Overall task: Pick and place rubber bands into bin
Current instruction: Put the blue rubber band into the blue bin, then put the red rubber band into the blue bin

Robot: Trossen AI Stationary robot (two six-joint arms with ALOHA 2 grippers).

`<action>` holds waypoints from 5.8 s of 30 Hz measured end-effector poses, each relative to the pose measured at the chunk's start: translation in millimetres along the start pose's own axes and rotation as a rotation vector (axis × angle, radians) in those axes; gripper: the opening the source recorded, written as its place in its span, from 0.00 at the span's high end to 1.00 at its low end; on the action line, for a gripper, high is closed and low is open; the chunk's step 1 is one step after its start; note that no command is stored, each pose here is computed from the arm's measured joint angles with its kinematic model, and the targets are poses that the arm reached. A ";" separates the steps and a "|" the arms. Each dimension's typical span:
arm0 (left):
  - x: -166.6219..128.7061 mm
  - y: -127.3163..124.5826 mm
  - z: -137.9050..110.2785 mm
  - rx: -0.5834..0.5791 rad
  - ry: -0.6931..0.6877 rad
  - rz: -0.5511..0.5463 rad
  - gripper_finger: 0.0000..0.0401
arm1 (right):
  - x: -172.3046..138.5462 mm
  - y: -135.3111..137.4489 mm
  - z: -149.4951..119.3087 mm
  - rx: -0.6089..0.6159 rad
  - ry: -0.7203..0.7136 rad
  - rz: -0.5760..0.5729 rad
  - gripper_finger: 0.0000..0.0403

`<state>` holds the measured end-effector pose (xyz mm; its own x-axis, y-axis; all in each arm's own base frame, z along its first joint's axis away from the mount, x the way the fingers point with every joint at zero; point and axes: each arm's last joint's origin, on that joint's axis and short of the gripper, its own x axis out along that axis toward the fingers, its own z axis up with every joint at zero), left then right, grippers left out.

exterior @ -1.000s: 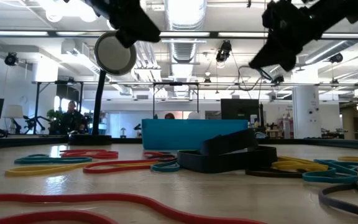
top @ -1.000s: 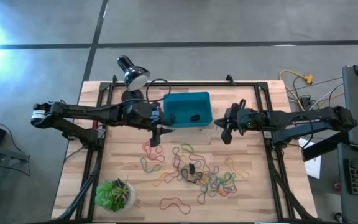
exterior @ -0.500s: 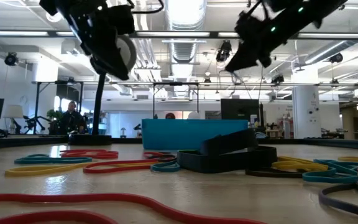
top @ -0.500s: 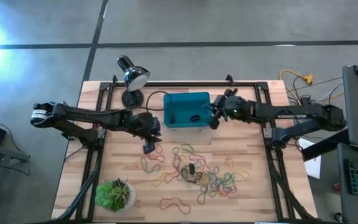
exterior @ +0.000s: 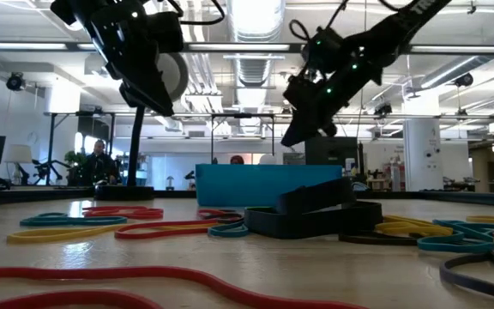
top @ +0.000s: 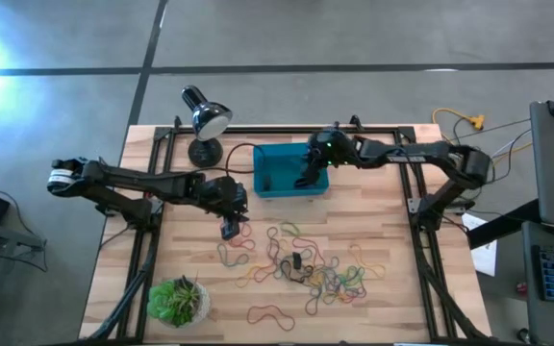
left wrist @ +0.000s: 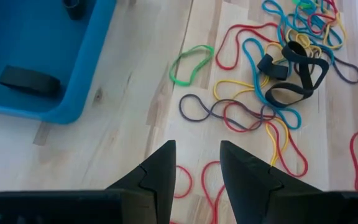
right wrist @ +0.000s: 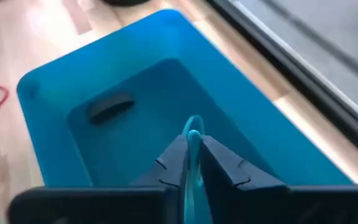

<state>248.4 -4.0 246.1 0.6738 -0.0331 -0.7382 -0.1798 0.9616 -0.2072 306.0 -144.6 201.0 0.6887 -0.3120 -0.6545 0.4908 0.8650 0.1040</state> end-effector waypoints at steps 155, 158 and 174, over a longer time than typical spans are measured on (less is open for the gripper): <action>-2.7 52.5 75.7 0.209 -0.549 0.308 1.00 | -168.6 60.5 -30.4 -0.080 -0.127 0.379 0.84; 9.3 65.1 81.5 0.189 -0.522 0.336 1.00 | -168.3 60.5 -30.8 -0.079 -0.126 0.376 0.84; 62.2 93.4 90.7 0.149 -0.359 0.399 1.00 | -166.6 59.6 -32.7 -0.052 -0.118 0.356 0.85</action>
<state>338.5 108.5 239.1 0.7809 0.4116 -0.4699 -0.3853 0.9095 0.1562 203.1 -28.2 291.7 0.8697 -0.0290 -0.4928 0.1841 0.9453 0.2693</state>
